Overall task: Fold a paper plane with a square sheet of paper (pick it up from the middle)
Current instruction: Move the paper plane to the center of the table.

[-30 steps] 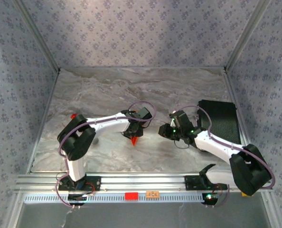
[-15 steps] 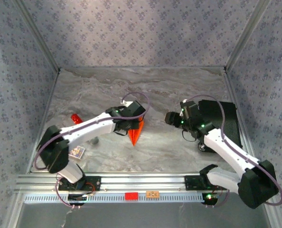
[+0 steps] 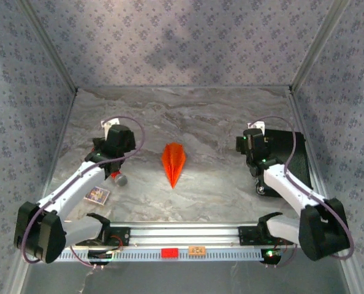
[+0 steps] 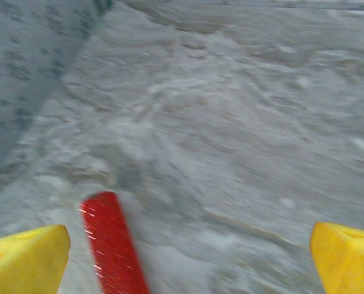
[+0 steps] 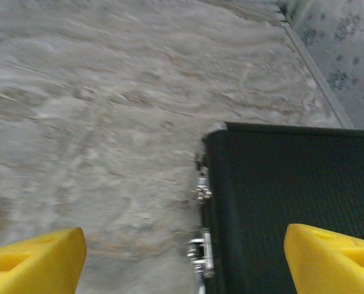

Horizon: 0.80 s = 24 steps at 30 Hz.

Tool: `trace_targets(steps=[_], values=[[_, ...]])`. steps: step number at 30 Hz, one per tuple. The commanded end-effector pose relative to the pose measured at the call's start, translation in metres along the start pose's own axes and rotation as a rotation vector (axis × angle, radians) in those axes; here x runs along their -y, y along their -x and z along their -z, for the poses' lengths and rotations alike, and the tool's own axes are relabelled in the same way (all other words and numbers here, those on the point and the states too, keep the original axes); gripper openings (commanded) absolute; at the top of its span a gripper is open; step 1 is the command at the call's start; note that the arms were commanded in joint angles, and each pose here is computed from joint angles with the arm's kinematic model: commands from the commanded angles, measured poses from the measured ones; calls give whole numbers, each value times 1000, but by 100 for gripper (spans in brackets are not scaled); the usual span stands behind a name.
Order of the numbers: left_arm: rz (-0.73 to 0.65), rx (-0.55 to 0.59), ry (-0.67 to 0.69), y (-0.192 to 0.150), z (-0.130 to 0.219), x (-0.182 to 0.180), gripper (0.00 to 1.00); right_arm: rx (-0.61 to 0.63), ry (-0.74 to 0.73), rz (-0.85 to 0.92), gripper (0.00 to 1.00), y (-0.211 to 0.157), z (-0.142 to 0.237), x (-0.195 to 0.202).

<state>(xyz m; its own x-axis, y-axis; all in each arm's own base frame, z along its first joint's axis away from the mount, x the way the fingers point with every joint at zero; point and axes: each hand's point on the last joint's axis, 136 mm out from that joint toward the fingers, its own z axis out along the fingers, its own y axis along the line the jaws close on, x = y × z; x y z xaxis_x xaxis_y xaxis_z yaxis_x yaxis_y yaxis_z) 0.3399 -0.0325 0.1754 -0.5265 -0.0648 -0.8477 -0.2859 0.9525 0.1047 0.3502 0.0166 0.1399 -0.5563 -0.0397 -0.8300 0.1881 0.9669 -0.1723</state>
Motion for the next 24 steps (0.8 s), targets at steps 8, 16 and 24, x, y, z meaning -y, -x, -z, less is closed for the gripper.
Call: trace_targets(steps=[8,16,24], values=[[-11,161,8,2,-60,-41,100,132,49,34,86,-5,-48,6],[-4,241,-85,-15,-76,-37,100,261,169,68,85,-16,-44,0],[23,304,-181,-39,-88,-30,100,273,150,13,85,-26,-55,9]])
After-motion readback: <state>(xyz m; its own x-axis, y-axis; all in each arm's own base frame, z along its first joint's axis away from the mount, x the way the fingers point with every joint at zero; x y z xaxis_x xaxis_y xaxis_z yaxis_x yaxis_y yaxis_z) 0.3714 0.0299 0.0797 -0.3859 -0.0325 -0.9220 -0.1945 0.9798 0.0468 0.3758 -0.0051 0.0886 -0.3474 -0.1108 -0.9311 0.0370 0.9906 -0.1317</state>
